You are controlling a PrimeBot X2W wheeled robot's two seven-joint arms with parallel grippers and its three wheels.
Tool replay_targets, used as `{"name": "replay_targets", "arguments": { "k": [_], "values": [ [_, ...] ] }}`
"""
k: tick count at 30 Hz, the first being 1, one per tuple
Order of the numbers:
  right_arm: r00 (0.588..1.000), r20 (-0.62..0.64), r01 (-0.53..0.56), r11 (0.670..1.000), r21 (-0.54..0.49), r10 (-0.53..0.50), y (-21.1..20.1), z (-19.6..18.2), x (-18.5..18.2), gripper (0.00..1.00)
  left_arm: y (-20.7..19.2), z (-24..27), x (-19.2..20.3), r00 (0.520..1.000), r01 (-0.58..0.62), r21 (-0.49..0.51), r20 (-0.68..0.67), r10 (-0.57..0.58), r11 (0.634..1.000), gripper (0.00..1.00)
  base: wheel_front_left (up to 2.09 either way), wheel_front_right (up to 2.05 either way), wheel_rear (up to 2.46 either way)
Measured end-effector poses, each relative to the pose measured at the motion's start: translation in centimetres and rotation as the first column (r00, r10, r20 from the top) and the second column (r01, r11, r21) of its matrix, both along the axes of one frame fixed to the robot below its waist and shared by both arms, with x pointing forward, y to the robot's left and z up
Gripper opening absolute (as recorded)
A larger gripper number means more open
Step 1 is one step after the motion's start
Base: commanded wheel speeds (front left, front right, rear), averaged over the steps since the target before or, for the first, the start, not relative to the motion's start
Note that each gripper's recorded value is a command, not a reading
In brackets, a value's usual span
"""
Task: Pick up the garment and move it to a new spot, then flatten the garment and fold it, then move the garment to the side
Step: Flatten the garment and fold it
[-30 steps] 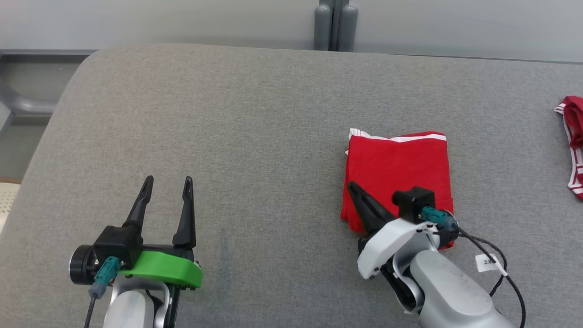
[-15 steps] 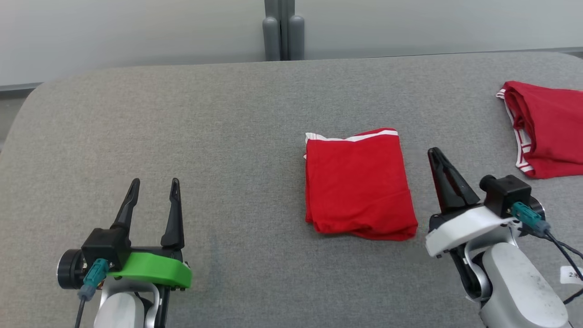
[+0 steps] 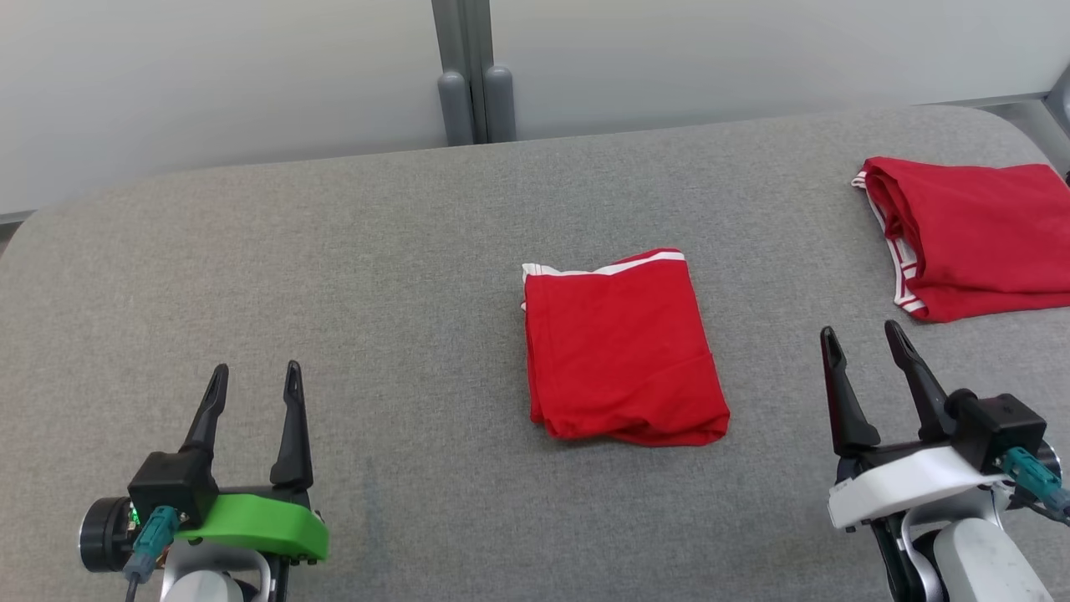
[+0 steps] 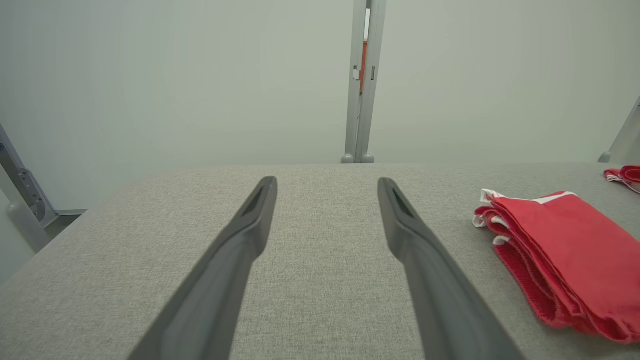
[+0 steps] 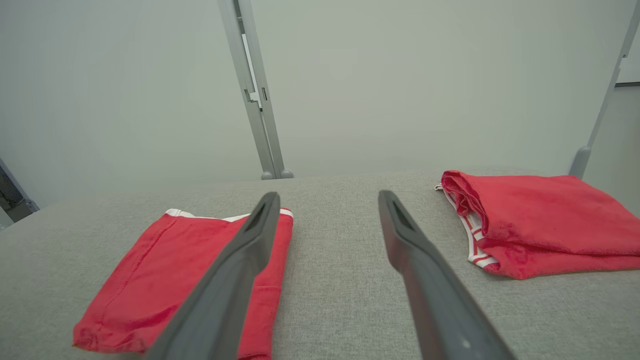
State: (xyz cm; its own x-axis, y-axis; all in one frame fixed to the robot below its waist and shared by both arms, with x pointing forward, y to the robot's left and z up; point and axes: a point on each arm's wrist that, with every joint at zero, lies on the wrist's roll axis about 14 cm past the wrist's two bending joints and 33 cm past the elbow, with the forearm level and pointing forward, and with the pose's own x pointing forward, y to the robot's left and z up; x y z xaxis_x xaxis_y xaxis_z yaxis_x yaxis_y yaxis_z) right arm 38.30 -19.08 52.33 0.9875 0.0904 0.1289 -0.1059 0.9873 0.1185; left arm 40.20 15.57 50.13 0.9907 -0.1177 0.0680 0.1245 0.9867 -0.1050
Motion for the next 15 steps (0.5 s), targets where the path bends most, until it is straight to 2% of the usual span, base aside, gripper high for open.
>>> {"name": "replay_targets", "arguments": {
  "k": [15],
  "values": [
    [1.0, 0.016, 0.016, 0.999, 0.028, -0.017, 0.0, 0.3, -2.7, 1.0, 0.9, 0.2, -1.8, 1.0, -0.024, 0.011, 0.005, 0.024, 1.0, 1.0, 0.0, 0.0, 0.0]
  ]
}}
